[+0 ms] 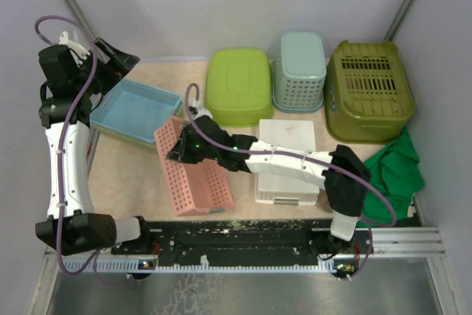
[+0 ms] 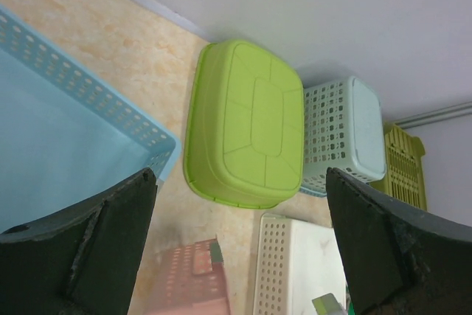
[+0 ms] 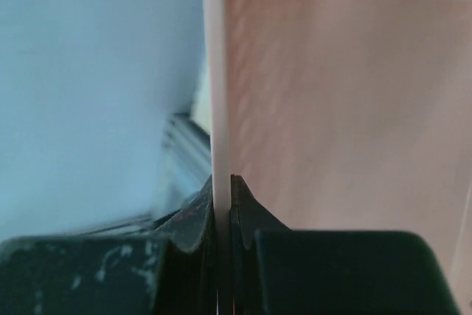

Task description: Turn the large container upside down

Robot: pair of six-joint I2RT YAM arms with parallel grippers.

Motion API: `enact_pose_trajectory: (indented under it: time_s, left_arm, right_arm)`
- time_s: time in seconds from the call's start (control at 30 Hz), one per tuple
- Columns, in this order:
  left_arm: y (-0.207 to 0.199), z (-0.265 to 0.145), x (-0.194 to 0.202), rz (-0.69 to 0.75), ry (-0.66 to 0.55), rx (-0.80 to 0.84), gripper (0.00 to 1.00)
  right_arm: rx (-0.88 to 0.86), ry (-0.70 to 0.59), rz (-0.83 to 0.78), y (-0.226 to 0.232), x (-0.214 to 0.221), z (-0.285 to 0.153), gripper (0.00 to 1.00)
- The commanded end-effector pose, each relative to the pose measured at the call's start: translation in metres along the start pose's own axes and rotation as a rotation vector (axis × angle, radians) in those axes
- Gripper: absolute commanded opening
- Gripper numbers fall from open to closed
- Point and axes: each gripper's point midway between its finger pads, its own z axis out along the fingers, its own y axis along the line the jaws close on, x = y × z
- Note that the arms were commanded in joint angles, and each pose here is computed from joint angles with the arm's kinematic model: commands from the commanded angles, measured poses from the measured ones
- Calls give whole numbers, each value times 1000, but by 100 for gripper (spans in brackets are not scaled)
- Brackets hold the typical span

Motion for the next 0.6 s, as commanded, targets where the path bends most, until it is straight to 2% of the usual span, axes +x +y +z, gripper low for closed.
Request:
enact_pose_trajectory:
  time_s: [0.0,0.17,0.33,0.43,0.57]
  left_arm:
    - [-36,-24,-28,56,-83,85,100]
    - [-40,-28,-28,71,-78,99,100]
    - [-36,-24,-19,65,-47,108,100]
    - [-33,-22,-15,76,-36,103,100]
    - [-33,-21,-13,75,-25,108,100]
  right_arm:
    - [-623,-156,163,76,-55,-62,0]
    - [-891,-236,357,64,-81,-92,0]
    - [-996,-174,554,34,-71,-82,0]
    - [-989,-179,626,8,-65,-79,0]
    - [-927,-216,634,-22,-63,-83,0]
